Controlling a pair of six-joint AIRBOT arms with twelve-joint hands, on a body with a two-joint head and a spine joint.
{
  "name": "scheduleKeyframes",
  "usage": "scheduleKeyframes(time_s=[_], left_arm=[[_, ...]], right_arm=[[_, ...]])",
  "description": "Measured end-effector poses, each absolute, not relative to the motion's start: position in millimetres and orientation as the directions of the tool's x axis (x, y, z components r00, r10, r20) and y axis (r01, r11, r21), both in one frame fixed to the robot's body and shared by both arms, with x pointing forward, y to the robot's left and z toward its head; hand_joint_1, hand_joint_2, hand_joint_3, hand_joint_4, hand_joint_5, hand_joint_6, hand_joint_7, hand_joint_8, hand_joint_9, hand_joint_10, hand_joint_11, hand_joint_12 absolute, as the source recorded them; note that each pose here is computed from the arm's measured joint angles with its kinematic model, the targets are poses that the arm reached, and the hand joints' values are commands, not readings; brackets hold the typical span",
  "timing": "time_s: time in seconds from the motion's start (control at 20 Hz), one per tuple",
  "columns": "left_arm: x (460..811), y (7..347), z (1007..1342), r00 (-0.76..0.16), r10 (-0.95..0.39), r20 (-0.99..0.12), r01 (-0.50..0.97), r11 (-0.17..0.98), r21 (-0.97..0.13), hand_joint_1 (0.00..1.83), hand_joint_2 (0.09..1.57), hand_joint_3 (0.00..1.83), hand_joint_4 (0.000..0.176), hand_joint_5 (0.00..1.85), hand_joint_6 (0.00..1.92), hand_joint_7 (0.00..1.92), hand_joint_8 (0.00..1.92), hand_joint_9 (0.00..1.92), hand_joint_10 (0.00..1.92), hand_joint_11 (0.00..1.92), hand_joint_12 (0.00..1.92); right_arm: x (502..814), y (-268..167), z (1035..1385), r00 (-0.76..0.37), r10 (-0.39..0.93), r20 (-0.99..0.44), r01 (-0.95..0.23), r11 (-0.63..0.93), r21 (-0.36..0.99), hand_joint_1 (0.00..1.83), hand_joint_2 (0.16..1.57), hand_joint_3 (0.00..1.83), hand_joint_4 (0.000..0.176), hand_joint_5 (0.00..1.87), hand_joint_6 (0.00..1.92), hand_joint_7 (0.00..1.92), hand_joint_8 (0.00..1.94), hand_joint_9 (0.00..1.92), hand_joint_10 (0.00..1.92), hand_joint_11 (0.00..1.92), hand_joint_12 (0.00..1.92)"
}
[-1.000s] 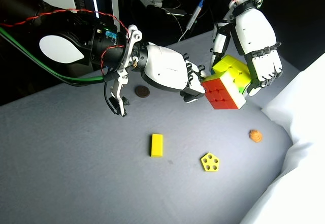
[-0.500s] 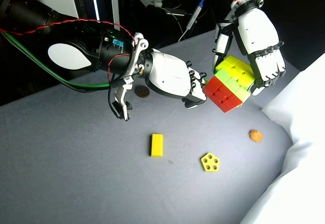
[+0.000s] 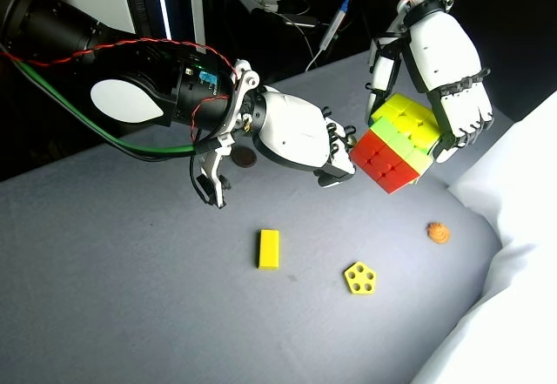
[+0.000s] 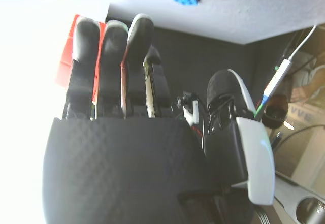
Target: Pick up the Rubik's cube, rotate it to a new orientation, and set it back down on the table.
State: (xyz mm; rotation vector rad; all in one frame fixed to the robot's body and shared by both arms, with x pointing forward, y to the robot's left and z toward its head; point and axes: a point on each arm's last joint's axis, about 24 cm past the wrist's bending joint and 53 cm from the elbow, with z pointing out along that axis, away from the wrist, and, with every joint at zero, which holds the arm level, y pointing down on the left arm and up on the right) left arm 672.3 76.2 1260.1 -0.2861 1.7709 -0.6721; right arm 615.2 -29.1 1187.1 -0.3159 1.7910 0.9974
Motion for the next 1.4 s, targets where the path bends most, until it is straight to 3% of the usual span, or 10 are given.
scheduleKeyframes(time_s=[0.6,0.75,0.85,0.95,1.15,1.25,1.4], left_arm=[[671.4,74.0,1258.8,-0.323,-0.527,-0.786,0.143,0.794,-0.591,1.05,1.22,0.01,0.0,0.15,1.37,0.15,1.46,0.14,1.51,0.0,1.63],[667.8,68.2,1256.8,-0.344,-0.529,-0.776,0.15,0.785,-0.601,1.04,1.21,0.0,0.0,0.14,1.42,0.15,1.47,0.14,1.52,0.0,1.64],[668.2,68.6,1258.0,-0.338,-0.525,-0.781,0.154,0.788,-0.597,1.05,1.21,0.0,0.0,0.16,1.34,0.16,1.43,0.17,1.48,0.03,1.59],[667.5,67.8,1256.8,-0.345,-0.529,-0.776,0.151,0.784,-0.602,0.99,1.25,0.01,0.0,0.09,1.43,0.1,1.48,0.11,1.52,0.0,1.62],[666.3,68.5,1248.4,-0.358,-0.528,-0.77,0.137,0.786,-0.603,1.03,1.23,0.0,0.0,0.15,1.27,0.13,1.43,0.14,1.49,0.0,1.61],[665.4,69.9,1238.6,-0.371,-0.534,-0.76,0.119,0.784,-0.609,1.05,1.22,0.0,0.0,0.14,1.36,0.15,1.44,0.15,1.48,0.01,1.59],[660.4,68.3,1216.0,-0.393,-0.539,-0.745,0.11,0.777,-0.62,1.09,1.2,0.0,0.0,0.19,1.29,0.19,1.39,0.18,1.42,0.02,1.55]], right_arm=[[622.9,-34.8,1176.7,-0.477,0.235,-0.847,-0.579,0.64,0.504,0.0,1.32,0.0,0.0,0.14,0.0,0.33,1.48,0.27,1.92,0.17,1.92],[598.7,-42.4,1176.0,-0.479,0.215,-0.851,-0.591,0.638,0.494,0.0,1.32,0.0,0.0,0.16,0.01,0.34,1.48,0.28,1.92,0.18,1.92],[571.2,-53.2,1163.7,-0.506,0.166,-0.846,-0.587,0.653,0.479,0.0,1.32,0.0,0.0,0.15,0.0,0.33,1.51,0.27,1.92,0.18,1.92],[571.0,-65.4,1159.4,-0.526,0.168,-0.834,-0.554,0.676,0.486,0.0,1.33,0.0,0.0,0.15,0.0,0.33,1.52,0.27,1.92,0.19,1.92],[598.1,-97.1,1201.7,-0.503,0.303,-0.81,-0.468,0.692,0.55,0.0,1.33,0.0,0.0,0.15,0.0,0.34,1.49,0.29,1.91,0.18,1.92],[601.0,-104.4,1223.7,-0.495,0.353,-0.794,-0.449,0.678,0.581,0.0,1.32,0.0,0.0,0.15,0.01,0.35,1.48,0.28,1.91,0.19,1.92],[609.0,-108.3,1260.3,-0.429,0.428,-0.795,-0.476,0.641,0.602,0.0,1.33,0.0,0.0,0.15,0.0,0.35,1.48,0.28,1.92,0.18,1.92]])
